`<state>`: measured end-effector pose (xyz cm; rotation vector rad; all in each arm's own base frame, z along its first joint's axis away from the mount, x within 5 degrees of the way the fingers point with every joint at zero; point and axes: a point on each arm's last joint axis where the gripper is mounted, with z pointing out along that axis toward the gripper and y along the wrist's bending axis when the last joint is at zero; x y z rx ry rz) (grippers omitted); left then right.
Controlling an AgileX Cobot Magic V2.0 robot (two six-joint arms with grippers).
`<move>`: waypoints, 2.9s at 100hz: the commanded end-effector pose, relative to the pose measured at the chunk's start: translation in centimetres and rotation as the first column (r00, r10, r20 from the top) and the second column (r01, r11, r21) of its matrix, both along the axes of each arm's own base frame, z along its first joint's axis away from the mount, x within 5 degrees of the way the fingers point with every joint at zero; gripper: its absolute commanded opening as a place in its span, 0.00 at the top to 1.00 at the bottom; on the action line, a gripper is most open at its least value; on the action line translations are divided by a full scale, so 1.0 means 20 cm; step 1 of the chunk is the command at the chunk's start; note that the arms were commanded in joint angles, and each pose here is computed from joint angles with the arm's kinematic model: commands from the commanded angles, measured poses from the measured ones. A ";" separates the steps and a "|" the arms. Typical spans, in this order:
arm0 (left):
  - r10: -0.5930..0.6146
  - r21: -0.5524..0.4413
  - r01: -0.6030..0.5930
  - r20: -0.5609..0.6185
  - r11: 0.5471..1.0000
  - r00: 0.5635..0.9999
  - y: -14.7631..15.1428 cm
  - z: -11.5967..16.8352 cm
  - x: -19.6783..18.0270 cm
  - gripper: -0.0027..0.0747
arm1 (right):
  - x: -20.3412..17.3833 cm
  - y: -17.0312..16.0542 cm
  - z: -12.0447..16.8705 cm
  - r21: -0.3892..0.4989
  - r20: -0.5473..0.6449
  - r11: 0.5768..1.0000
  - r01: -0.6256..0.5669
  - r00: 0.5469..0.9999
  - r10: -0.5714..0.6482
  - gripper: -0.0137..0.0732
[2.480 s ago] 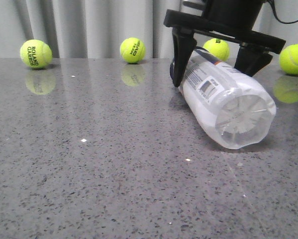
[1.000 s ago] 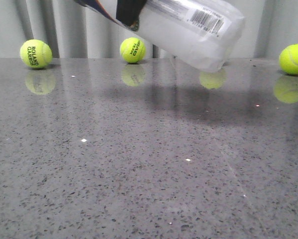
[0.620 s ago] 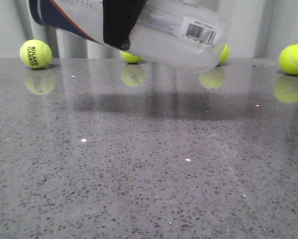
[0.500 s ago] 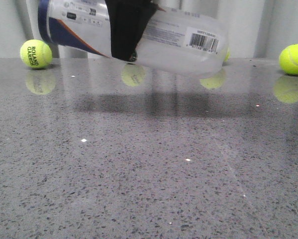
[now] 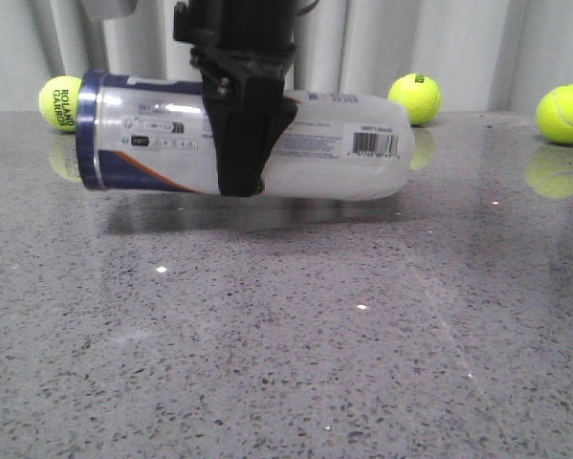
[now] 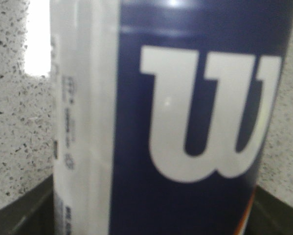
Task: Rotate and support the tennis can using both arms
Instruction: 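Swing the can sideways, lay it down lengthwise, open the right gripper, then raise the right gripper away from the lying can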
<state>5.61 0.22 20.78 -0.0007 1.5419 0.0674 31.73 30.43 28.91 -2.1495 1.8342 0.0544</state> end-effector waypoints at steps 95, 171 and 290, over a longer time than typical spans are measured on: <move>0.005 -0.010 -0.004 0.064 1.000 0.998 0.00 -0.03 0.00 0.99 | -0.18 -0.15 0.44 0.124 0.064 0.987 0.099 0.992 -0.107 0.10; 0.005 -0.010 -0.004 0.064 1.000 0.998 0.00 -0.03 0.00 0.99 | -0.58 -0.66 0.72 0.332 -0.238 0.504 0.797 0.588 -0.773 0.25; 0.005 -0.010 -0.004 0.064 1.000 0.998 0.00 -0.03 0.00 0.99 | -1.25 -1.25 0.26 0.827 -0.310 0.153 0.542 0.664 -0.680 0.91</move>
